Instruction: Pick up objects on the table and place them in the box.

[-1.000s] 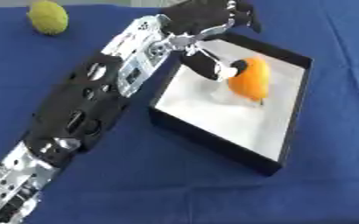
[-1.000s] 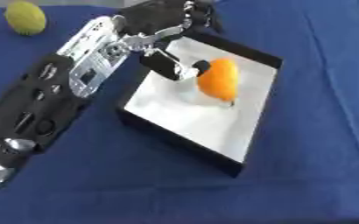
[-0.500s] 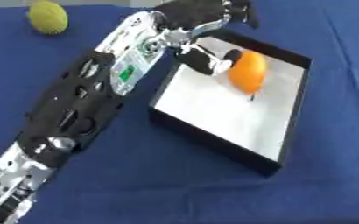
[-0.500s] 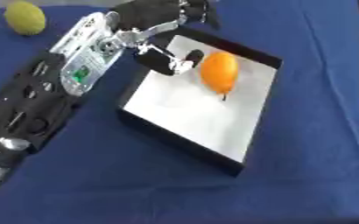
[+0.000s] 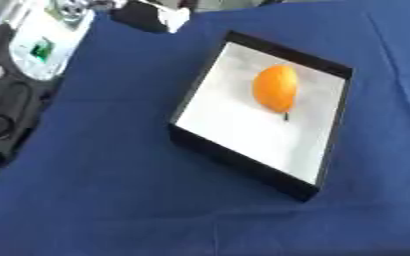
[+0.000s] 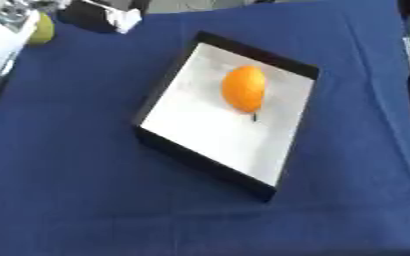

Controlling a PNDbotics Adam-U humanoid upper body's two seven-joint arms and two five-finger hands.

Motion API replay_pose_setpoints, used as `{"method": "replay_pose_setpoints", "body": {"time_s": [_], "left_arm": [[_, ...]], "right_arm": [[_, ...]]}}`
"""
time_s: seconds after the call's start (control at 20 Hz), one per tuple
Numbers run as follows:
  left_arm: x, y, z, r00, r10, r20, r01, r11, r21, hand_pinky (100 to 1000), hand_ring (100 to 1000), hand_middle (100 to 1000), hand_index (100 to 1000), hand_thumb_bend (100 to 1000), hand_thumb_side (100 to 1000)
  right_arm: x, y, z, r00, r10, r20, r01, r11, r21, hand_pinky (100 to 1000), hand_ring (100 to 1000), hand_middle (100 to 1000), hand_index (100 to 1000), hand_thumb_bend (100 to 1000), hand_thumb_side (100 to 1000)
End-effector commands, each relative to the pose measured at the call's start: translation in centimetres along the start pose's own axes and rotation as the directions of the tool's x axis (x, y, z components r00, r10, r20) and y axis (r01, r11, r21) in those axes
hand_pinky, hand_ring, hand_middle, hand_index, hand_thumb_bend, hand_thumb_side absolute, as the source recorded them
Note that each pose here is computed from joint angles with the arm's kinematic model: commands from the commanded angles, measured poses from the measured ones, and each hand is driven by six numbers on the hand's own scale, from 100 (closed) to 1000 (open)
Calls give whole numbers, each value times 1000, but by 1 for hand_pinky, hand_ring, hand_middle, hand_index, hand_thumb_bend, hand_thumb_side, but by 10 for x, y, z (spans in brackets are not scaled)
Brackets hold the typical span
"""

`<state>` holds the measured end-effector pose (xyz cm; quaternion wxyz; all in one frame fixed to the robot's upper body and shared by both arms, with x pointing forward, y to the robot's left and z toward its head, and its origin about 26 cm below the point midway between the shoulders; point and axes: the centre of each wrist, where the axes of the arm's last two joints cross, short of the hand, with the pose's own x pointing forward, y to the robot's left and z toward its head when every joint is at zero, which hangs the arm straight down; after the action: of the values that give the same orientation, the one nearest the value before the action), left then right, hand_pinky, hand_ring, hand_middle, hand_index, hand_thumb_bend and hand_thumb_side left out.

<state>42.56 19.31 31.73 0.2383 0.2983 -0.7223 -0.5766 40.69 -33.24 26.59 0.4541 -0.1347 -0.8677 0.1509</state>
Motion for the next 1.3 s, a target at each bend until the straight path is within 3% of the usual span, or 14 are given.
{"method": "replay_pose_setpoints", "body": {"time_s": [0.05,0.25,0.5,0.9,1.1,1.3], "left_arm": [[-49,28,33,977,-43,-208,49,998,24,817,791,800,876,100,275],[-104,31,68,896,-67,-439,82,996,15,824,804,804,877,111,324],[-142,33,96,806,-70,-588,108,994,30,850,829,811,880,231,444],[-168,39,117,716,-31,-698,115,991,74,861,842,822,889,295,568],[-175,42,127,656,-51,-753,157,985,70,867,847,824,891,363,510],[-182,45,137,591,-45,-805,203,975,94,867,845,817,884,354,478]], "right_arm": [[11,-15,-4,999,34,30,-34,999,-18,971,871,831,834,100,511],[14,-16,-5,998,38,40,-37,999,-14,971,870,830,834,100,508],[19,-18,-9,997,47,58,-46,999,-16,970,870,829,835,100,501],[36,-17,-22,992,60,110,-61,998,-3,971,870,828,835,100,493],[43,-16,-27,989,71,133,-73,997,9,970,870,827,835,100,485],[46,-17,-30,986,82,142,-84,996,12,971,870,827,835,100,481]]}}
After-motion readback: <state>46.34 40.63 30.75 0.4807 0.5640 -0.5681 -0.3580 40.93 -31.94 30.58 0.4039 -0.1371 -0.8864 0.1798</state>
